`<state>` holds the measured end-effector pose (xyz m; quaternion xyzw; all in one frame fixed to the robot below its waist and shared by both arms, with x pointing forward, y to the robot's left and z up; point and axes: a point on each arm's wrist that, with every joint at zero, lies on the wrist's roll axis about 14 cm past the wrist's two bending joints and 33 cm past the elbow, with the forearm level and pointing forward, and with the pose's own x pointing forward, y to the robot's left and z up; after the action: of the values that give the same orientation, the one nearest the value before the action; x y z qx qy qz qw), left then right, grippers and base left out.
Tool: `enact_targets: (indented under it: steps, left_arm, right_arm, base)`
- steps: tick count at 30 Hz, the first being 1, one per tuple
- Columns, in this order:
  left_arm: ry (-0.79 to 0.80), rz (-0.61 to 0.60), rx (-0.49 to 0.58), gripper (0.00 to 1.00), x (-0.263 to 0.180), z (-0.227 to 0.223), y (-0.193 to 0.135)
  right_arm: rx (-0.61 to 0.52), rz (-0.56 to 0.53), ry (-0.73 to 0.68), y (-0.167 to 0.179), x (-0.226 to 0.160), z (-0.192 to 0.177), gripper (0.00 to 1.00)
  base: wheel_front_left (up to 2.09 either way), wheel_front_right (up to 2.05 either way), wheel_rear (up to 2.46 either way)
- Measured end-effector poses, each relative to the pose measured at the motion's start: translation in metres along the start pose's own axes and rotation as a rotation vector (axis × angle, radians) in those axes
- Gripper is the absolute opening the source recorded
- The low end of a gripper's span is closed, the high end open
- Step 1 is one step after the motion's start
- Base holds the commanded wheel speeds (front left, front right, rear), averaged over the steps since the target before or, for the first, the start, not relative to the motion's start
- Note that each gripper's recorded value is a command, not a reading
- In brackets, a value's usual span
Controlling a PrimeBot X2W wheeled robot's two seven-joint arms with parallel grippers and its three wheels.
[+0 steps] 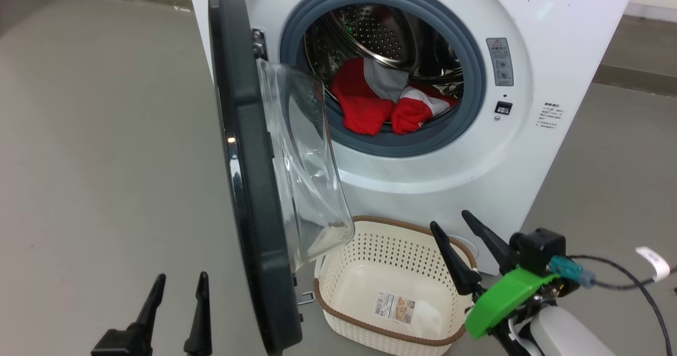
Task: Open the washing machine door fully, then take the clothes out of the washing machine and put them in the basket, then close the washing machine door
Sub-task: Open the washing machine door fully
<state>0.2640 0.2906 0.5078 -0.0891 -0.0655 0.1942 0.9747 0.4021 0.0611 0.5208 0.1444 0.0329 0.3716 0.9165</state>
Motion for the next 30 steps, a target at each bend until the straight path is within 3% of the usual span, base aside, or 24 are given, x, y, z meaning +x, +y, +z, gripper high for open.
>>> enact_targets:
  steps: [9,30]
  left_arm:
    - [-0.005,-0.002,-0.003,1.0,-0.003,0.001,0.0]
    - [-0.001,-0.007,-0.009,1.0,-0.007,-0.001,-0.001]
  right_arm:
    - [-0.119,-0.107,-0.05,-0.013,-0.032,-0.002,1.0]
    - [-0.097,-0.165,-0.036,-0.023,-0.052,-0.01,1.0]
  base:
    - [0.0,0.0,0.0]
    - [0.0,0.0,0.0]
